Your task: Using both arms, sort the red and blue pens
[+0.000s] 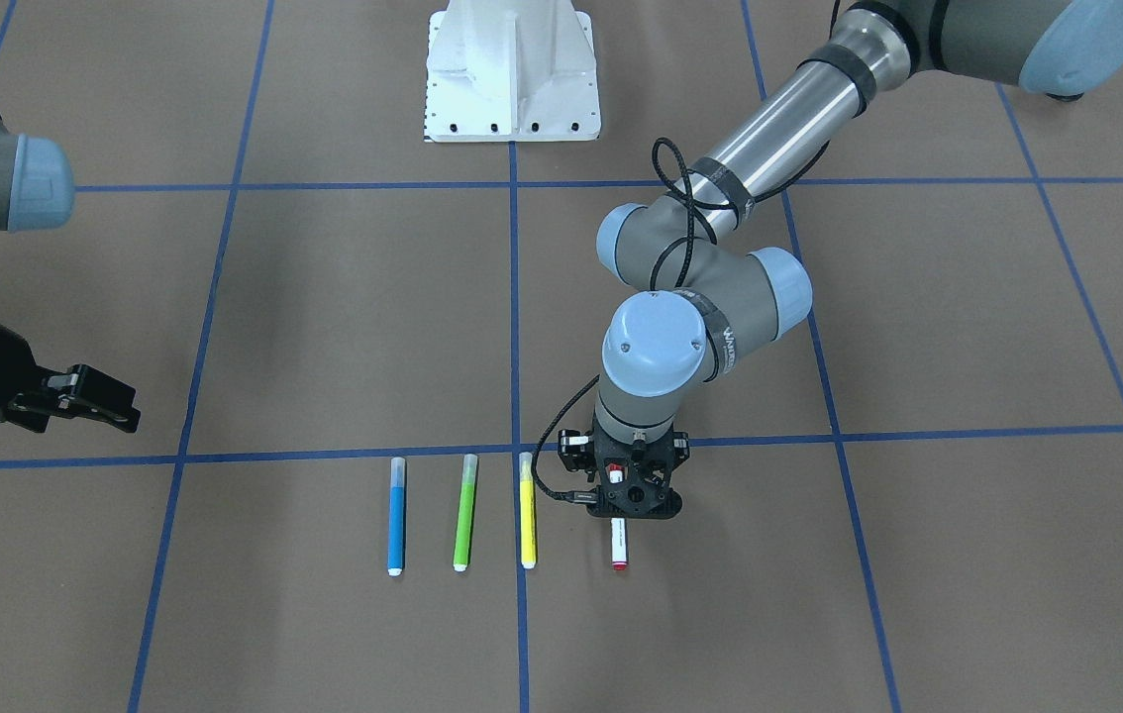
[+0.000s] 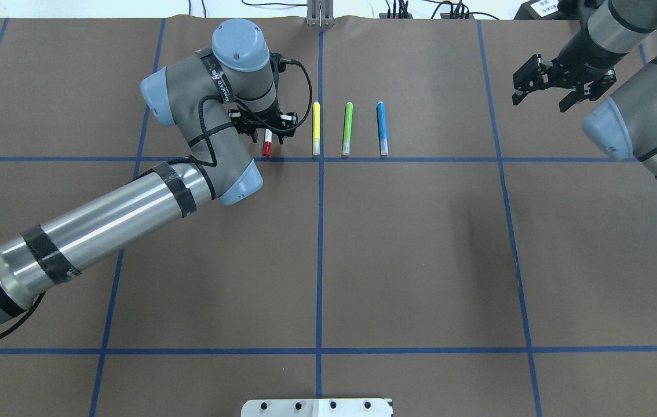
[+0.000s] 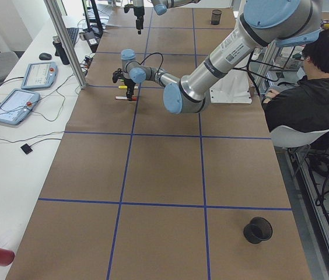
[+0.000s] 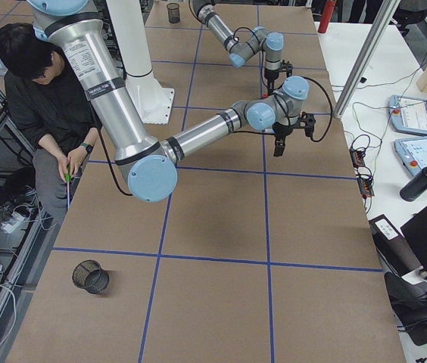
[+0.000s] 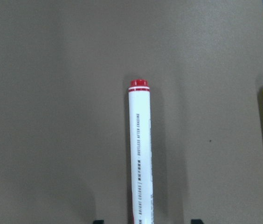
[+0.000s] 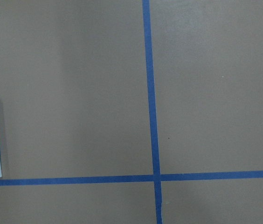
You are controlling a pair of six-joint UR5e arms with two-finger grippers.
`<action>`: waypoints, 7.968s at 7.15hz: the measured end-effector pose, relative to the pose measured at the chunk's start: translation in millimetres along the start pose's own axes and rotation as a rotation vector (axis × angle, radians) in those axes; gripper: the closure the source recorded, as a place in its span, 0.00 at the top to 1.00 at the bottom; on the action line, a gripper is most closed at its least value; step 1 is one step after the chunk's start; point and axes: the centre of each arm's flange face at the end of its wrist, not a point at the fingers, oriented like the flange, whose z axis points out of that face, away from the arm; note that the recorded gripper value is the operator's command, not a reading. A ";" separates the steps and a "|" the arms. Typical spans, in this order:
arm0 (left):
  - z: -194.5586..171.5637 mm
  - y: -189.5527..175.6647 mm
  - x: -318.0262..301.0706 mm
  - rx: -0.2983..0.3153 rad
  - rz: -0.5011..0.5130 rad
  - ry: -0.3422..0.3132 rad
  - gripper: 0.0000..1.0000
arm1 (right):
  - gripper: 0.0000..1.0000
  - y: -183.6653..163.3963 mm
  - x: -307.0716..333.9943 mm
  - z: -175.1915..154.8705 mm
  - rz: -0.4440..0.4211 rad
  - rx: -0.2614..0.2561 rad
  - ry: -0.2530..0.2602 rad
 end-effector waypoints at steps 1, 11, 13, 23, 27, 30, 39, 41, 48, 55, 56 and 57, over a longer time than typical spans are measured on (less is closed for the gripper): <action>1.3 1.5 1.1 -0.002 0.001 -0.001 0.43 | 0.99 -0.3 0.1 0.3 0.000 0.000 0.000; -13.7 -1.7 -0.1 0.005 -0.005 0.008 0.00 | 0.99 -2.7 3.1 4.2 0.005 -0.001 0.007; -49.4 -19.0 -12.2 -0.007 -0.042 0.019 0.00 | 0.99 -2.5 -14.5 7.6 -0.019 0.013 0.019; -143.9 -12.1 -236.0 -0.118 -0.246 0.002 0.00 | 0.92 1.8 -228.7 143.8 -0.045 0.091 0.096; -171.9 -1.6 -237.6 -0.107 -0.226 0.002 0.00 | 0.81 5.4 -248.6 188.8 -0.090 0.095 0.110; -173.6 -2.5 -239.2 -0.103 -0.228 0.001 0.00 | 0.53 7.7 -248.9 197.5 -0.100 0.090 0.114; -181.0 -4.6 -248.3 -0.093 -0.239 -0.001 0.00 | 0.00 3.5 -267.2 167.3 -0.102 0.111 0.093; -186.4 -0.3 -273.2 -0.088 -0.204 -0.013 0.00 | 0.00 1.0 -260.4 143.5 -0.134 0.112 0.155; -195.0 141.9 -484.8 -0.167 0.011 -0.157 0.00 | 0.00 38.8 -66.0 59.9 -0.340 0.043 0.339; -188.1 377.8 -728.5 -0.413 -0.074 -0.218 0.00 | 0.00 131.3 52.6 11.0 -0.346 -0.004 0.310; -185.5 410.8 -742.5 -0.445 -0.123 -0.213 0.00 | 0.00 132.8 67.1 5.6 -0.347 -0.020 0.328; -185.9 440.9 -754.0 -0.474 -0.180 -0.205 0.00 | 0.00 133.2 74.8 2.2 -0.343 -0.041 0.342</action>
